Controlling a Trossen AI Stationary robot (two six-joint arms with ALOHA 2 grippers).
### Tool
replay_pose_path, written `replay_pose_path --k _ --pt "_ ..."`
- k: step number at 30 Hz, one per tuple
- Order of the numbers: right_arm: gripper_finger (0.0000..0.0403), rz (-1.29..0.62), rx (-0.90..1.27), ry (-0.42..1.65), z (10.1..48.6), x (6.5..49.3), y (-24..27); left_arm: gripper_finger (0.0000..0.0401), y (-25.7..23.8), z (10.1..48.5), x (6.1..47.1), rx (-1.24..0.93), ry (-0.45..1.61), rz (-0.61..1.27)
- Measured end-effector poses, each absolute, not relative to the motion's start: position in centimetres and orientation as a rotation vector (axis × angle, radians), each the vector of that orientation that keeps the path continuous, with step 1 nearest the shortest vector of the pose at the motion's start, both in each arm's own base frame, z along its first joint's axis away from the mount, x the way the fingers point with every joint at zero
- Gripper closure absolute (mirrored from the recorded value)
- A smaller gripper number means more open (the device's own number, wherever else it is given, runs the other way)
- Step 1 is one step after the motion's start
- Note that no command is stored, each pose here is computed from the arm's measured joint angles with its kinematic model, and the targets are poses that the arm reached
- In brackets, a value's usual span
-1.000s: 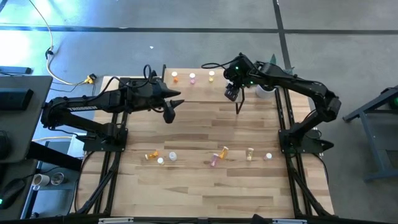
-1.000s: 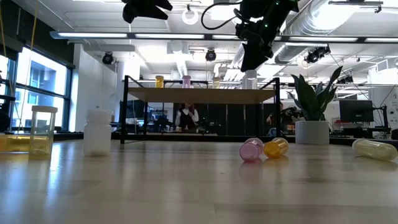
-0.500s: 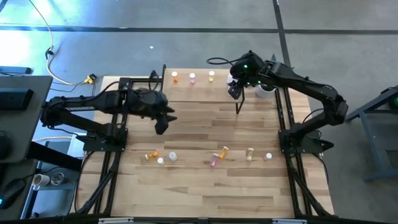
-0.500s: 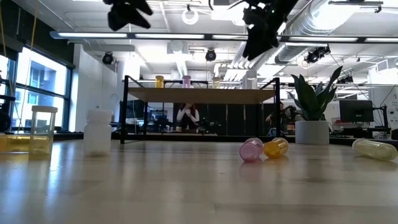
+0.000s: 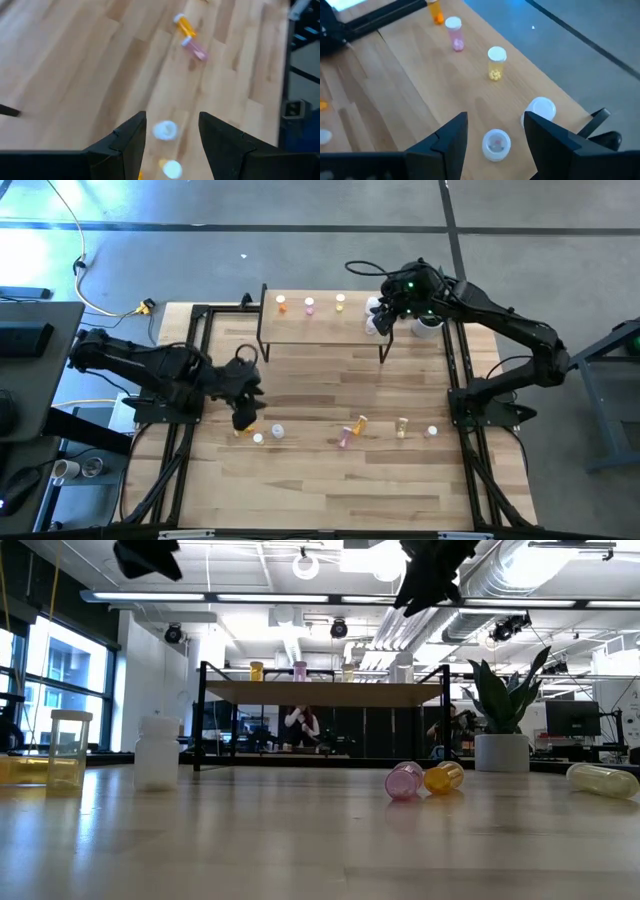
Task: Pick and place medicine bottles onto shelf by color
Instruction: Put the left orange pill bottle on the shelf aligned with the other orange pill bottle
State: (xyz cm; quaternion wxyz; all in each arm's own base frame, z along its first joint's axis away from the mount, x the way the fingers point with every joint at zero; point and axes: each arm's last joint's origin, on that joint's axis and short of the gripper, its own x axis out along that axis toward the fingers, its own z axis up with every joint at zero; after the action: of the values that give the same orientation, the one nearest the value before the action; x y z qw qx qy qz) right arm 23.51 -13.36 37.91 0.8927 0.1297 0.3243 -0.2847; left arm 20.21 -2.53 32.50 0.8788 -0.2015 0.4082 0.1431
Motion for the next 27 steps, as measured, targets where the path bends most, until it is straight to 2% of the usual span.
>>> replay_pose_path --k 12,18,22,27 --pt "0.0217 -0.500 0.329 0.676 37.9 24.7 -10.6 0.0227 -6.4 32.3 19.5 -0.540 0.885 0.227" --pt "0.0217 -0.450 0.352 0.673 37.9 25.4 -8.7 0.0207 -7.4 32.0 19.3 -0.555 0.932 0.190" --pt "0.0217 -0.431 0.373 0.674 37.8 25.7 -7.7 0.0193 -8.3 30.4 18.6 -0.567 1.022 0.195" --pt "0.0217 -0.390 0.372 0.682 37.8 26.1 -6.3 0.0195 -9.9 28.0 17.2 -0.561 1.129 0.199"
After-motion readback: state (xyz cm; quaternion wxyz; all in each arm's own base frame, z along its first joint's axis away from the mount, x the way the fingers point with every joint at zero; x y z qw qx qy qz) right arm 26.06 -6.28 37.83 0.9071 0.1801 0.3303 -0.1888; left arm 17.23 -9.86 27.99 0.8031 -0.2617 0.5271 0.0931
